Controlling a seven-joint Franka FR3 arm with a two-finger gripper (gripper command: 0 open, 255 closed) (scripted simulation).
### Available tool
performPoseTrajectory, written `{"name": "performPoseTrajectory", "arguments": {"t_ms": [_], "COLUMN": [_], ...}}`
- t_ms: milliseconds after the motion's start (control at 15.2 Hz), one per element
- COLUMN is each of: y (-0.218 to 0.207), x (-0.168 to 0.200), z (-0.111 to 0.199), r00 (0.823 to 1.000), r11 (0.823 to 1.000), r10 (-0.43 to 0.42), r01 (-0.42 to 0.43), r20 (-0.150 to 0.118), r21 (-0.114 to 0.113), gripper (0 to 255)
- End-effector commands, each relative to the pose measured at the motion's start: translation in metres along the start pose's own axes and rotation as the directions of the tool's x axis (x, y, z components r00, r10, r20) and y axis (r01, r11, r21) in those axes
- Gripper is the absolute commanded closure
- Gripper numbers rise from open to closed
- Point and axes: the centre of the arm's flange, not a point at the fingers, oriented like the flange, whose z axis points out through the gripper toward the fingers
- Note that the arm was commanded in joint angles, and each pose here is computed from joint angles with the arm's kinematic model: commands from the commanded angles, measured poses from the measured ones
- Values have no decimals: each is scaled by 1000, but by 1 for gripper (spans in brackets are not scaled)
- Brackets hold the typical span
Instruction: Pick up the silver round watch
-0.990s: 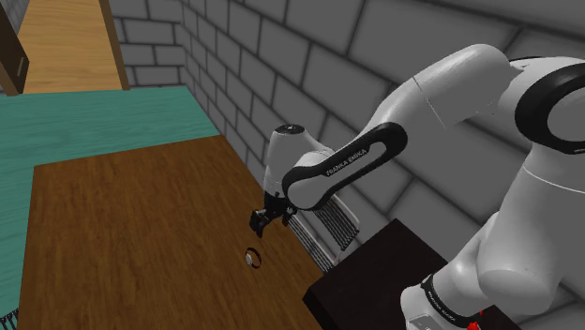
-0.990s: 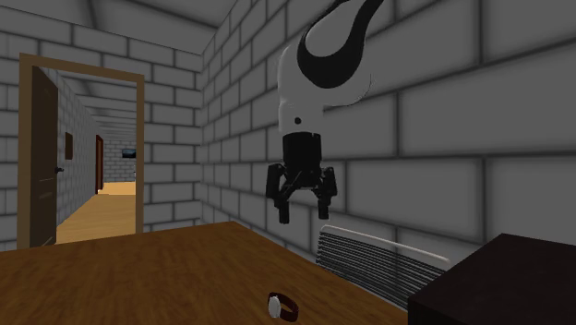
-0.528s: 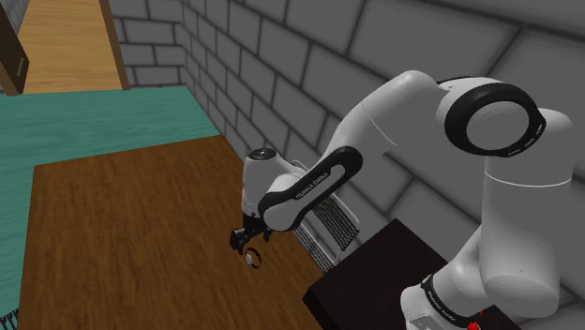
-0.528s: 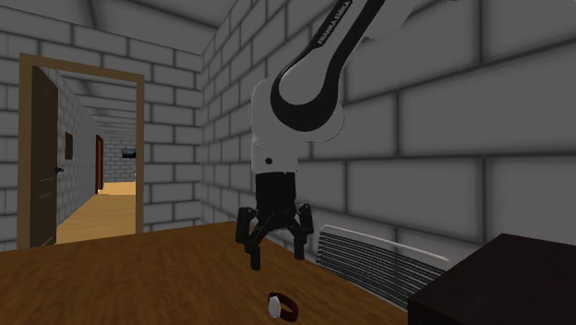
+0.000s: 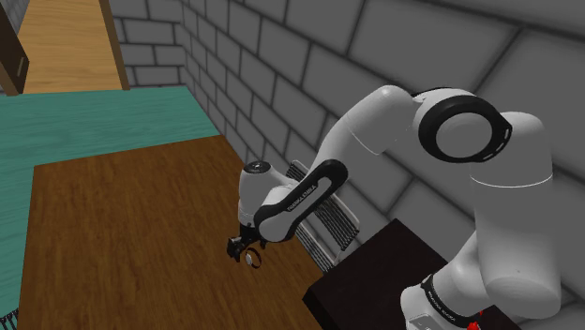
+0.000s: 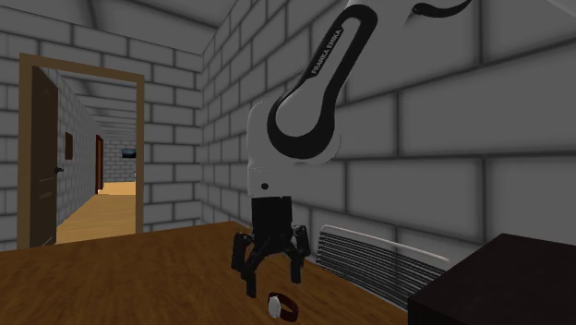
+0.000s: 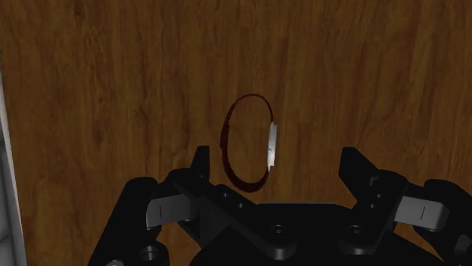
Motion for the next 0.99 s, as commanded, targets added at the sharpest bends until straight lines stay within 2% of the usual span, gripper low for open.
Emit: {"name": "performPoseTrajectory", "arguments": {"t_ms": [0, 66, 660, 924], "y": [0, 0, 0, 0], "x": [0, 0, 0, -3], "z": [3, 3, 3, -17], "r00": [1000, 1000, 1000, 1000], "r11": [1000, 1000, 1000, 1000], "r10": [0, 0, 0, 0], "r01": [0, 0, 0, 0], "r20": [0, 0, 0, 0], "r21": [0, 0, 0, 0], "gripper": [0, 255, 255, 255]}}
